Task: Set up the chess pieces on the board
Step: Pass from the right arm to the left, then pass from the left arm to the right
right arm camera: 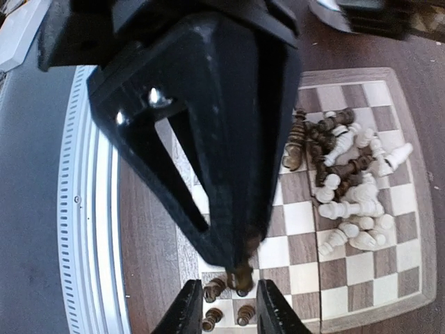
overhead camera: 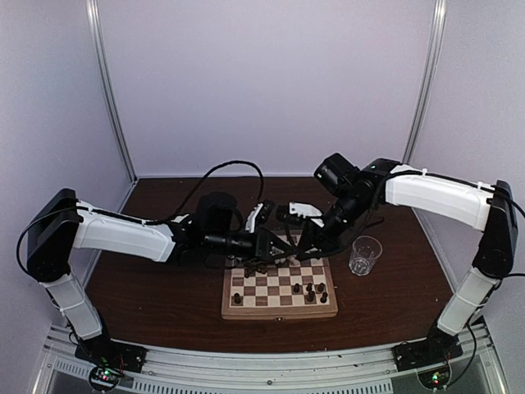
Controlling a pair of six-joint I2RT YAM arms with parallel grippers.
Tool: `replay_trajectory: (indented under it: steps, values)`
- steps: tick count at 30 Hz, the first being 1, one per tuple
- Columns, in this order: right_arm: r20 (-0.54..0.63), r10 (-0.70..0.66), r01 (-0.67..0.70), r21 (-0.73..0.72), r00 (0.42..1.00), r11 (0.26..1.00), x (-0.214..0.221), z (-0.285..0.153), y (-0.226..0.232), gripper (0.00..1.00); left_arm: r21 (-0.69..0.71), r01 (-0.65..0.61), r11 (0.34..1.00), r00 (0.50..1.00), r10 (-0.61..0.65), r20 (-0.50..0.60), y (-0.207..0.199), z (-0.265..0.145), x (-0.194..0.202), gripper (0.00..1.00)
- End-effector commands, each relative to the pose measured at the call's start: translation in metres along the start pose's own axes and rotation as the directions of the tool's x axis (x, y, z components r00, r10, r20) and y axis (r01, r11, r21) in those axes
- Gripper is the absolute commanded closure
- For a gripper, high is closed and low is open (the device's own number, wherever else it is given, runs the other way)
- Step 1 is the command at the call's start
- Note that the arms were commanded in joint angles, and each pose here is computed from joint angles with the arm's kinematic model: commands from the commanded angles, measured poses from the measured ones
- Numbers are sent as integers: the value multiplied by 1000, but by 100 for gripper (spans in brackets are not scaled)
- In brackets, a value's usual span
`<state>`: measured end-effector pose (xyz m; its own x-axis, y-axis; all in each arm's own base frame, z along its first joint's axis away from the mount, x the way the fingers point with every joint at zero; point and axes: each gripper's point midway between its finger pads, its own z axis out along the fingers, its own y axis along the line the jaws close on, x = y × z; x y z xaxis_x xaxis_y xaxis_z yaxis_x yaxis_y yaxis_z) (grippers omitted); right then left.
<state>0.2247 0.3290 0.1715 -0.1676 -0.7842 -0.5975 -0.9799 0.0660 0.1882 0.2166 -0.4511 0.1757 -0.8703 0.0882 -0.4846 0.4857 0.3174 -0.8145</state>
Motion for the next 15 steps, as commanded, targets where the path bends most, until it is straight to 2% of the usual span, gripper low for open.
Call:
replay_trajectory:
  steps: [1,4,7,11,15]
  values:
    - [176,19,-42,129,984,991,-23,-68,-15,69,128,-86,988,985,65,161,-41,-28,-42,95]
    - [338,51,-91,104,940,990,-37,-105,-15,68,202,-123,972,970,75,230,-66,-38,-59,95]
    - [428,101,-114,6,898,993,-54,-120,-8,67,342,-142,929,951,33,307,-94,-47,-75,95]
    - [478,140,-102,-105,867,989,-71,-123,2,63,485,-104,868,939,-75,337,-105,-53,-89,95]
    - [467,143,-106,-105,873,989,-76,-116,0,61,560,-61,826,927,-160,338,-103,-53,-97,95]
